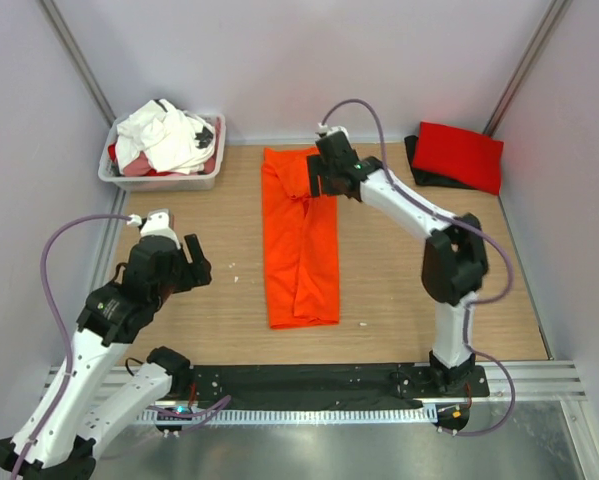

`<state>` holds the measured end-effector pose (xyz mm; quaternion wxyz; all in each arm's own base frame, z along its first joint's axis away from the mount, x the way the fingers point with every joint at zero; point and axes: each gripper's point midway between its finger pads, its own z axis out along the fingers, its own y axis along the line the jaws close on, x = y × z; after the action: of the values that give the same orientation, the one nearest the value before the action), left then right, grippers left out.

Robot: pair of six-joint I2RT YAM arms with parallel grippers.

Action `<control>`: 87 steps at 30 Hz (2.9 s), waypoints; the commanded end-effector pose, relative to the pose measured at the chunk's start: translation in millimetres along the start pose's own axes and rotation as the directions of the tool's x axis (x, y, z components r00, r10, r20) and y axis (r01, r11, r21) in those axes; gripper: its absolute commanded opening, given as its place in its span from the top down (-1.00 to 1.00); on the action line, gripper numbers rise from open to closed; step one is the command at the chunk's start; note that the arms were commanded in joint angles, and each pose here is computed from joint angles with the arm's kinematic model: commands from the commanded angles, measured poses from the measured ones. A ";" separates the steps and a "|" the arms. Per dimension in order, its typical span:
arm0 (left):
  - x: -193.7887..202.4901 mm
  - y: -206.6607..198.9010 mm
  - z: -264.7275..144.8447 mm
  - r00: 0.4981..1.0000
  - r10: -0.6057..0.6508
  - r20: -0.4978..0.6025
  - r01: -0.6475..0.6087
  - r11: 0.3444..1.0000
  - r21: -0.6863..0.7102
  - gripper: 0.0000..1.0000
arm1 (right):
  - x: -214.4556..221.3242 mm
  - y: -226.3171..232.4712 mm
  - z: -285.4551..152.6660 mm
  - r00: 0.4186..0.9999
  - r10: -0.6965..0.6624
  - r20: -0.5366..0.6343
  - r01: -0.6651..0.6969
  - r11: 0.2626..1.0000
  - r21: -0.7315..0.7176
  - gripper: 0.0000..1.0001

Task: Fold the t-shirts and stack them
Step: Fold the tshirt

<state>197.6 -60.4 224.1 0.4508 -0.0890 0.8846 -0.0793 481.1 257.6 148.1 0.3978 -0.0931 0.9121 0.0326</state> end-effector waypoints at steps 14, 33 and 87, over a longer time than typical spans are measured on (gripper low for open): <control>97.9 -84.5 96.3 0.919 -0.121 -0.375 0.172 0.979 0.106 -0.39 | 221.8 45.4 -128.9 0.909 0.275 -0.312 -0.327 0.937 -0.127 -0.43; 201.5 -97.6 111.8 0.867 0.002 -0.498 0.027 0.998 0.051 0.07 | 273.0 57.4 -128.9 0.908 0.171 -0.382 -0.215 0.974 -0.074 -0.29; 180.9 -90.1 73.7 0.904 -0.048 -0.424 0.098 0.990 0.097 -0.08 | 287.1 22.6 -155.4 0.892 0.343 -0.294 -0.385 0.918 -0.097 -0.17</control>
<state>160.0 -196.1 56.8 0.2418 -0.0647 0.9544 -0.1624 166.5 207.5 43.6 0.2424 0.0260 0.9602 0.1364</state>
